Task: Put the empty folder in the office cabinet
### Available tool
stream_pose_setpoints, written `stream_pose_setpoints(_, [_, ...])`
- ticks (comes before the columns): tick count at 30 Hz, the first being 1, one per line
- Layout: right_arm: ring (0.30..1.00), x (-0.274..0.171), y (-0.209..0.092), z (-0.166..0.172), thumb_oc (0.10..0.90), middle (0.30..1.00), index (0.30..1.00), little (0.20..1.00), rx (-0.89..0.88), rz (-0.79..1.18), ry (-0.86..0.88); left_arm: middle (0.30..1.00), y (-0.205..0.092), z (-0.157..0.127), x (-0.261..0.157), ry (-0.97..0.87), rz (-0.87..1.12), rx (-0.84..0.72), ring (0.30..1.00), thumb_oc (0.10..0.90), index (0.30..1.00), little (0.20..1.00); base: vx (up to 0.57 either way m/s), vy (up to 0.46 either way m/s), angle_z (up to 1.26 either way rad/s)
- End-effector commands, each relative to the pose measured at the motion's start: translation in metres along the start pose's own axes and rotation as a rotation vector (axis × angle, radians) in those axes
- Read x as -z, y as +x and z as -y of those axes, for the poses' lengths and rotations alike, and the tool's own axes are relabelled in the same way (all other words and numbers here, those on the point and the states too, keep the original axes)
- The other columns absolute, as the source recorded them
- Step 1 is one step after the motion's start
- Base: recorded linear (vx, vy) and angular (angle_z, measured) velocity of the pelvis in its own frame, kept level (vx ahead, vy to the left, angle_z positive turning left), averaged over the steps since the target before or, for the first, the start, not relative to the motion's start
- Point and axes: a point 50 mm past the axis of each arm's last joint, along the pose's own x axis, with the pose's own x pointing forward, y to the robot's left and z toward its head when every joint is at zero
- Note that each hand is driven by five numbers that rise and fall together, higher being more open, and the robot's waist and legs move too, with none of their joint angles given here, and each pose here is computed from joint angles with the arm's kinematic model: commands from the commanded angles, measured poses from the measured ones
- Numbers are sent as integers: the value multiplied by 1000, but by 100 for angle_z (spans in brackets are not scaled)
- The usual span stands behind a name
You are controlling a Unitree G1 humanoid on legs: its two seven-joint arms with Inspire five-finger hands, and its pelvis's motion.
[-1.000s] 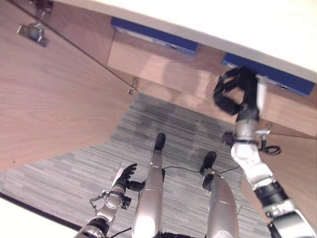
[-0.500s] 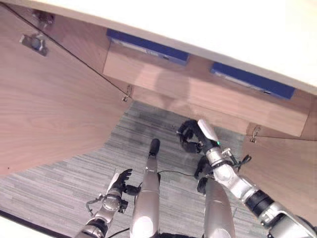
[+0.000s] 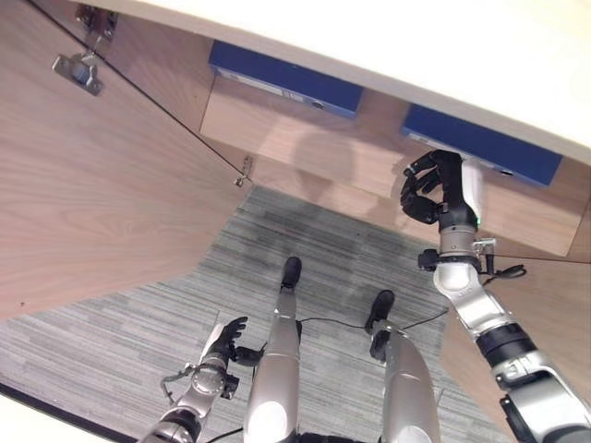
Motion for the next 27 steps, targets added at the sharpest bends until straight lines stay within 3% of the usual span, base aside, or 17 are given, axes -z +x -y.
stream_pose_setpoints(1, [300, -35, 10, 43, 400, 300, 300, 300, 211, 206, 65, 900, -12, 7, 26, 8, -60, 17, 900, 800, 900, 900, -16, 8, 3])
stream_pose_setpoints(11, [300, -43, 11, 58, 400, 300, 300, 300, 280, 259, 58, 900, -11, 8, 23, 6, -47, 21, 900, 800, 900, 900, 0, 0, 0])
stream_pose_setpoints(19, [300, 10, 25, 53, 400, 300, 300, 300, 275, -38, 58, 900, -12, 3, 23, -12, -38, 20, 900, 800, 900, 900, 4, 1, -1])
stream_pose_setpoints(27, [300, 37, 40, 61, 400, 300, 300, 300, 284, -196, 20, 900, -13, 2, 22, 10, -16, 45, 900, 800, 900, 900, 2, 0, 1])
